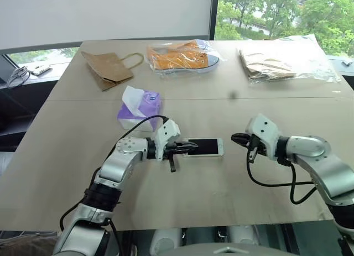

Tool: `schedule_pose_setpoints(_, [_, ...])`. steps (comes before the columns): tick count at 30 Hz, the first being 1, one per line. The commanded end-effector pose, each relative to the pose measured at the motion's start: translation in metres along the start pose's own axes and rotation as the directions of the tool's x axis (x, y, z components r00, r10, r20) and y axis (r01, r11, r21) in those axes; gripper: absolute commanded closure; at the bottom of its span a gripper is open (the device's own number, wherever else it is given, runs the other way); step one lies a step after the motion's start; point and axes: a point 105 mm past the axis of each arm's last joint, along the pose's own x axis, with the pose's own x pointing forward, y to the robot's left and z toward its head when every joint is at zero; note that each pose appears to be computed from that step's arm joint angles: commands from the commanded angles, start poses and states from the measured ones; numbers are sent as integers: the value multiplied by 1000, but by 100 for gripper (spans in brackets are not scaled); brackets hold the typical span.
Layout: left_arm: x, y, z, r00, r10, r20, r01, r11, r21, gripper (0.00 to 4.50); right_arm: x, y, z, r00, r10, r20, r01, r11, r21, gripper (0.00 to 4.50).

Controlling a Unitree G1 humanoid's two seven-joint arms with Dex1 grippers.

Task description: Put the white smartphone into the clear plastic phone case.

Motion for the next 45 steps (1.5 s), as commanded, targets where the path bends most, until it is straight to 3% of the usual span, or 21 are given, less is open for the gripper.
schedule_pose_setpoints(1, [2, -2, -8, 998, -18, -52, 19, 1000, 19, 447, 7, 2, 11, 999, 27, 23, -25, 999, -43, 450])
schedule_pose_setpoints(10, [4, -2, -12, 997, 5, -71, -4, 1000, 15, 447, 22, 3, 7, 995, 93, -41, -95, 994, -57, 450])
schedule_pose_setpoints(31, [-2, -4, -17, 996, 52, -77, -52, 999, 2, 447, 49, 7, -38, 928, 248, -277, -267, 963, -33, 450])
schedule_pose_setpoints(37, [-2, -7, -20, 995, 54, -79, -55, 998, -5, 447, 51, 15, -54, 889, 301, -346, -282, 954, 106, 450])
schedule_pose_setpoints(45, [-2, -11, -21, 996, 57, -73, -58, 998, -12, 447, 54, 13, -68, 824, 291, -486, -272, 956, 110, 450])
